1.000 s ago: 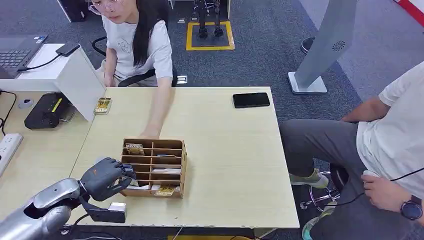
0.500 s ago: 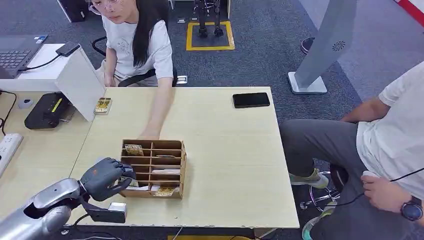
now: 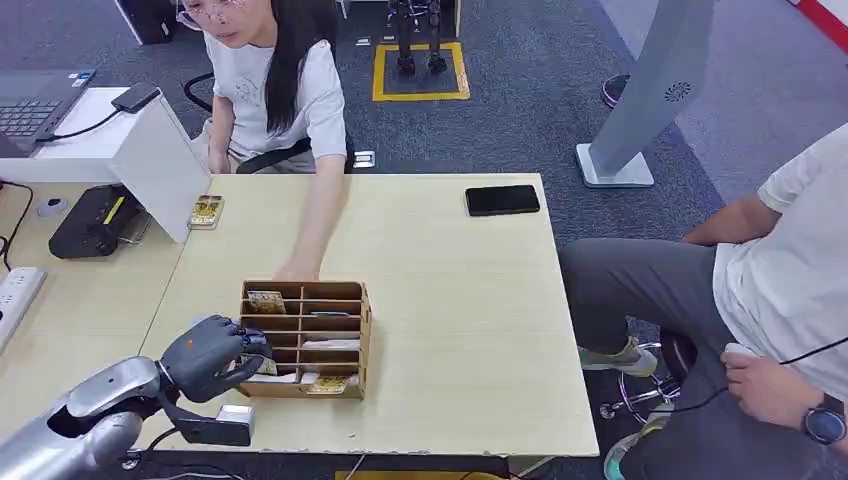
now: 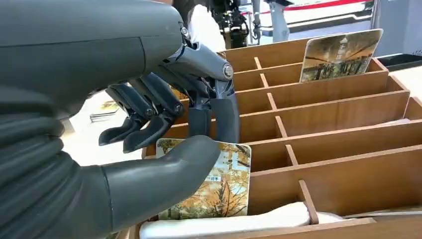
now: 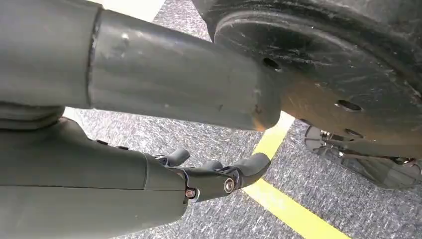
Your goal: Pass the card to the sensor for recognition and then transmit it.
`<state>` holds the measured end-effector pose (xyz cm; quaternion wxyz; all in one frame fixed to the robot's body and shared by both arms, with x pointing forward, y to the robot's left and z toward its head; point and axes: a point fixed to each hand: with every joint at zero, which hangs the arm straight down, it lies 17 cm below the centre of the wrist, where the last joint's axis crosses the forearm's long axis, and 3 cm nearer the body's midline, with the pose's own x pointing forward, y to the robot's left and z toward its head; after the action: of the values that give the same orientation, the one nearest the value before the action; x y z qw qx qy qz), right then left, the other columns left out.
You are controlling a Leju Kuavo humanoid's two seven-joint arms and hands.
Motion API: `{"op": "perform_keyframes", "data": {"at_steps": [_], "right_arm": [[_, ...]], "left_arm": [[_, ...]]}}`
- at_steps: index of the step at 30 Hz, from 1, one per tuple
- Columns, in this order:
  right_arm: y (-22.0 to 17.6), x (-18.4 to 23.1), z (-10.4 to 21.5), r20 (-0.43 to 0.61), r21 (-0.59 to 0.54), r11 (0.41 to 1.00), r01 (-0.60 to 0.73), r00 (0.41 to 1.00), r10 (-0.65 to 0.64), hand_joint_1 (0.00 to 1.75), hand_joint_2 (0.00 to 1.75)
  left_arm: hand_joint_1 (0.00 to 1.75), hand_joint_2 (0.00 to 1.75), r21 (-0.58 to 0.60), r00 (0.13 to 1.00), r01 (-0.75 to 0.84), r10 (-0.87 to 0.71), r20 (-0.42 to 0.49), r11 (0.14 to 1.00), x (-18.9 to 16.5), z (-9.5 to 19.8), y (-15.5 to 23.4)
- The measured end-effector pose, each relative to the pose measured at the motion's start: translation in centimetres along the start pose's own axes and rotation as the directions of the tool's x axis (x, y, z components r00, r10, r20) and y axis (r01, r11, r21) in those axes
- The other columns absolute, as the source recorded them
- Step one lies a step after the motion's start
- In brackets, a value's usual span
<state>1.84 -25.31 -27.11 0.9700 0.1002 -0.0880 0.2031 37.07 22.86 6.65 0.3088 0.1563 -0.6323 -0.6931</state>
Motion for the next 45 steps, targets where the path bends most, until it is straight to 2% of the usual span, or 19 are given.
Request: {"op": "perform_keyframes", "data": {"at_steps": [45], "right_arm": [[0.00,-0.04,0.01,-0.001,0.000,1.000,0.000,1.000,0.000,0.00,0.00]], "left_arm": [[1.75,1.75,0.034,1.000,0.002,-0.002,-0.012,0.999,-0.26,0.37,0.32]]}}
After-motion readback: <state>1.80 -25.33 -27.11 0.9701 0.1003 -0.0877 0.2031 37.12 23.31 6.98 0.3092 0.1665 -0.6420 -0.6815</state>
